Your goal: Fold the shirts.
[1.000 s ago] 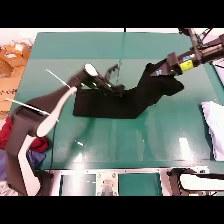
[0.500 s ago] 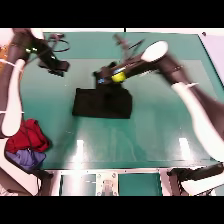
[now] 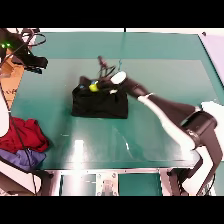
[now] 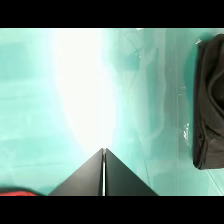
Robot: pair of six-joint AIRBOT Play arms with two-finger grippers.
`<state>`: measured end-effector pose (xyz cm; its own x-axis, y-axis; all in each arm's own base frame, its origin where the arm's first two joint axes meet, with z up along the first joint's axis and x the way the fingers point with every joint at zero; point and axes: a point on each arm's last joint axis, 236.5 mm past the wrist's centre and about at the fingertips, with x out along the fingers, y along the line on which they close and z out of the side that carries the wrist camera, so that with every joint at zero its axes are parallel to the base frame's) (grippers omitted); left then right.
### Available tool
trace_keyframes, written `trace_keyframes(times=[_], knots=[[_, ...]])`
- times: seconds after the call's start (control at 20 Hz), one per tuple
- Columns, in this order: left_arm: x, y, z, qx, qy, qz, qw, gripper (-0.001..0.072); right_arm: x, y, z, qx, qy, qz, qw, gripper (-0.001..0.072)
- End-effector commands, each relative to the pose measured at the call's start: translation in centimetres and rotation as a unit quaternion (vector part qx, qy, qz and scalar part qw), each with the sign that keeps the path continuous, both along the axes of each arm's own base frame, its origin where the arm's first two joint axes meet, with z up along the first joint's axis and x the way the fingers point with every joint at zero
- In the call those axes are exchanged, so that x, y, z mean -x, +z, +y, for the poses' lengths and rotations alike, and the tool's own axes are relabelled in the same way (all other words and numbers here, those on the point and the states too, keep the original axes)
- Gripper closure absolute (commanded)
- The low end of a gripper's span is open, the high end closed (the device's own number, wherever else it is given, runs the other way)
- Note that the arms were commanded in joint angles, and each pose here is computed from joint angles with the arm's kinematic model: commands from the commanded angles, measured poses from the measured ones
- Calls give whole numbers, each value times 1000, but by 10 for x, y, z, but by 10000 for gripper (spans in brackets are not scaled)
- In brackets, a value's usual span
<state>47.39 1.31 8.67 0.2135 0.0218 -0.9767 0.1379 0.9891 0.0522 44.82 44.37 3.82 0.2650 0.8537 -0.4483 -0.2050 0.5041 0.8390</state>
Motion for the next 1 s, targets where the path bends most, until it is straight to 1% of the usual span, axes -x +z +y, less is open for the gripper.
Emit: trace_keyframes(times=[0.0,0.15,0.2,0.25,0.3,0.35,0.4,0.5,0.65,0.85,0.95], knots=[[-2,2,-1,7,-4,-6,1000,685,5,14,-100,65,67,24,995,691],[-2,2,-1,8,-3,-6,1000,686,2,-11,-224,207,20,53,977,691],[-2,2,-1,9,1,-6,1000,685,4,-21,-255,233,2,63,971,690],[-2,2,-1,9,3,-6,1000,685,9,-34,-279,241,-17,86,967,653],[-2,2,-1,9,5,-6,1000,686,15,-48,-293,236,-30,115,965,493],[-2,2,-2,11,5,-6,1000,685,22,-66,-303,232,-41,142,962,312],[-1,2,-3,13,7,-5,1000,685,29,-84,-309,233,-47,160,958,228],[0,1,-4,17,16,-2,1000,686,44,-114,-303,228,-34,175,957,223],[2,1,-4,17,16,1,1000,685,56,-134,-258,171,-1,183,968,223],[5,0,-4,17,16,9,1000,686,54,-133,-194,97,18,169,981,223],[5,0,-4,17,16,9,1000,685,50,-128,-177,82,12,158,984,225]])
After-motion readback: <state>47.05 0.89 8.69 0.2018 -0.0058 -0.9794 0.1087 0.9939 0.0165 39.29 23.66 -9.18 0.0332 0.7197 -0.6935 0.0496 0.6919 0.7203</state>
